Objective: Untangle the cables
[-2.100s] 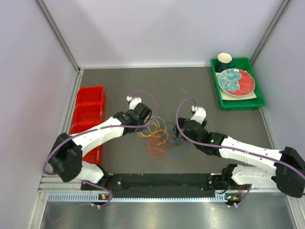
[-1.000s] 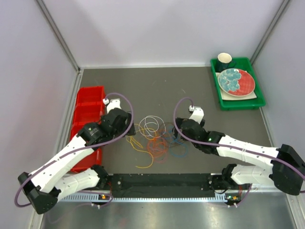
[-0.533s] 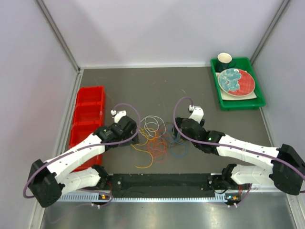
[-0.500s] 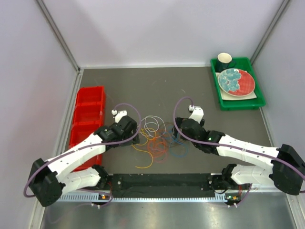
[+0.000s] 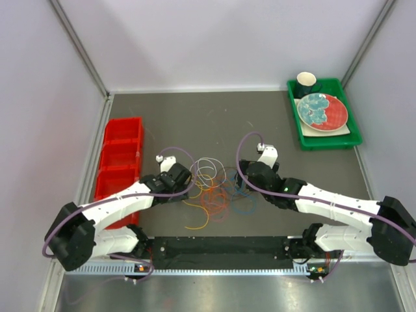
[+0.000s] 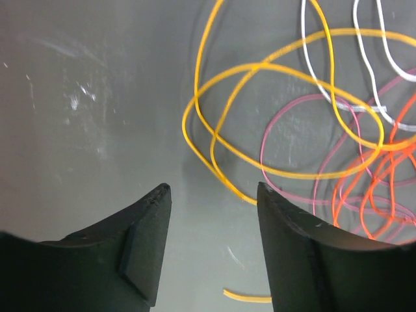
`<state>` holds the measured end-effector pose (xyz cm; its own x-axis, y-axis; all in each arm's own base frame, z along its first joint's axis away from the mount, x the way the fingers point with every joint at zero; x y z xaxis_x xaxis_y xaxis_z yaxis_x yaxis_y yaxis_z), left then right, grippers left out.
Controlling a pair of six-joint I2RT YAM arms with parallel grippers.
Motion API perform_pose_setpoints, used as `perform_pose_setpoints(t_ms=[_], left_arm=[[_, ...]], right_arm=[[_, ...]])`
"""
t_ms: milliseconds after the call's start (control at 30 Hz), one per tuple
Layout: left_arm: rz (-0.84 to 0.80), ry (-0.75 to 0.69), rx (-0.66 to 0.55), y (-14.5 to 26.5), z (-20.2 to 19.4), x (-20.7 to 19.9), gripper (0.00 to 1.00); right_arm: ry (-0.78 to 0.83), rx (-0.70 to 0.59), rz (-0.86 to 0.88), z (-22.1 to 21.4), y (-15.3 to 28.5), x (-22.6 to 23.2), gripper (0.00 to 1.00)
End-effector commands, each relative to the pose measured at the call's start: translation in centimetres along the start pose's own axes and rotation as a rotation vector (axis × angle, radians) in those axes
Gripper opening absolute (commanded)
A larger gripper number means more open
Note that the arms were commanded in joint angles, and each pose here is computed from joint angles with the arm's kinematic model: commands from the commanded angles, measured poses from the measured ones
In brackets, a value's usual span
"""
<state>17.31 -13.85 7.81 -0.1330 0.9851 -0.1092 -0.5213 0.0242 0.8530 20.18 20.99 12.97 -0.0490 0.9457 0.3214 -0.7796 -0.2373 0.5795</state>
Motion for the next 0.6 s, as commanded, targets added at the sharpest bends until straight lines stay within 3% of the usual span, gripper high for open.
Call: perform_pose_setpoints(t_ms=[0, 233, 367, 467, 567], left_arm=[[0.004, 0.027, -0.104, -1.0, 1.6, -0.6, 0.58], [0.037, 0.014, -0.121, -2.4, 1.9, -0.6, 0.49], [0.050, 0.006, -0.113, -3.1, 1.7, -0.6, 0.35], [0.063, 0.000, -0.115, -3.3, 1.7, -0.5, 0.30], [0.074, -0.004, -0.126, -3.2, 2.1, -0.5, 0.13]], right_arm=[[-0.019, -0.030, 0.035, 1.6, 0.1, 1.6, 0.99], [-0.013, -0.026, 0.031, 1.5, 0.0, 1.6, 0.99], [-0.012, -0.023, 0.032, 1.5, 0.0, 1.7, 0.99], [-0.015, -0.025, 0.033, 1.6, 0.0, 1.7, 0.99], [-0.011, -0.021, 0.031, 1.5, 0.0, 1.7, 0.99]])
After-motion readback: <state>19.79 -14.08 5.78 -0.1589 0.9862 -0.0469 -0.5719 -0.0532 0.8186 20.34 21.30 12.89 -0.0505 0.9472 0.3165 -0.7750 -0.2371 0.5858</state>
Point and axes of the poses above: each gripper's point midway between its finger pads, its own y axis back along the fingers, its own x axis along the line the jaws close on, z = x × y, the point moved 4 cm from there along y, back along the fingers, and after that the axes turned 2 degrees about -y, right-handed, at the moved point
